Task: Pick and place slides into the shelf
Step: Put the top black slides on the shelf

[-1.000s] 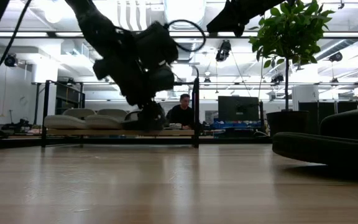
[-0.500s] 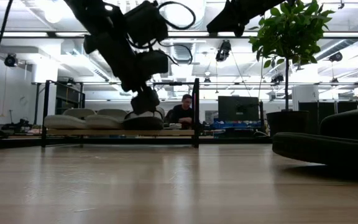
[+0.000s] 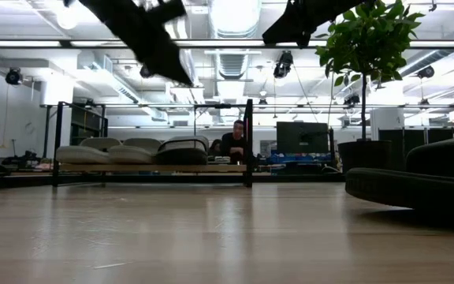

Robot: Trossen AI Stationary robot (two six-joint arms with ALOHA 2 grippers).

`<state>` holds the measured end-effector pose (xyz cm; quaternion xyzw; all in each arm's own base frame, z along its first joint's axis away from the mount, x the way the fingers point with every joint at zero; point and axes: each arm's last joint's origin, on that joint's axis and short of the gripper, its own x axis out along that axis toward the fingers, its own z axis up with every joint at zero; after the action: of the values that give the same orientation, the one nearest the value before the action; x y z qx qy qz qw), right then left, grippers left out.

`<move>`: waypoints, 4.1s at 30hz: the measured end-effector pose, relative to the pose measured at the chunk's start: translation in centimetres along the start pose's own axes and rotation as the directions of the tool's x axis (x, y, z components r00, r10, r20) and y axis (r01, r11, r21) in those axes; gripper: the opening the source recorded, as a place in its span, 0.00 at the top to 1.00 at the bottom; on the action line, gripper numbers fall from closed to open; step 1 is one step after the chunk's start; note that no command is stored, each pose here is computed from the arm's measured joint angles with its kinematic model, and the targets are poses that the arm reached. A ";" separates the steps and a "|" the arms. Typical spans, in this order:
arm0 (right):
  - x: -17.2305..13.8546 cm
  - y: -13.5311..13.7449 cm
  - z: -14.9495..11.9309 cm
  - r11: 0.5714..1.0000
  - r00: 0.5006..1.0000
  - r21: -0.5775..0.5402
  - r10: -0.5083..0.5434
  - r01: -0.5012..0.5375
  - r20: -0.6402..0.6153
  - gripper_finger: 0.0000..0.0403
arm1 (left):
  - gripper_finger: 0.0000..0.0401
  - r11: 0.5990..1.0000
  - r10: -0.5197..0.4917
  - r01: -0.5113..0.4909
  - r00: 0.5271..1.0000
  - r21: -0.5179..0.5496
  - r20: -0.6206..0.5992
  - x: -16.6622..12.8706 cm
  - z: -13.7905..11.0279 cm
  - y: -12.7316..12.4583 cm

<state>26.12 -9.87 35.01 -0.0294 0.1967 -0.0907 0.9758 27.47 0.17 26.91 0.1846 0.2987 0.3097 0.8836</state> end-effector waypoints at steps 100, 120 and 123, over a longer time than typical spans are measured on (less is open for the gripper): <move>25.3 6.2 -7.0 0.659 0.881 -0.744 -0.412 0.112 -0.232 0.68 | 0.94 0.811 0.023 0.328 0.809 -0.485 0.587 -12.2 -11.3 9.7; 25.2 5.8 -8.0 0.639 0.861 -0.767 -0.422 0.062 -0.282 0.68 | 0.94 0.812 0.021 0.328 0.810 -0.482 0.586 -12.1 -11.4 9.6; 25.1 5.8 -8.2 0.634 0.856 -0.771 -0.434 0.067 -0.282 0.68 | 0.94 0.813 0.021 0.328 0.810 -0.482 0.586 -12.1 -11.4 9.6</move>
<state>46.69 -9.06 17.42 -0.4269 0.4261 -0.1464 0.7841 8.34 0.94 28.25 -0.0264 -0.0669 0.2385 0.9685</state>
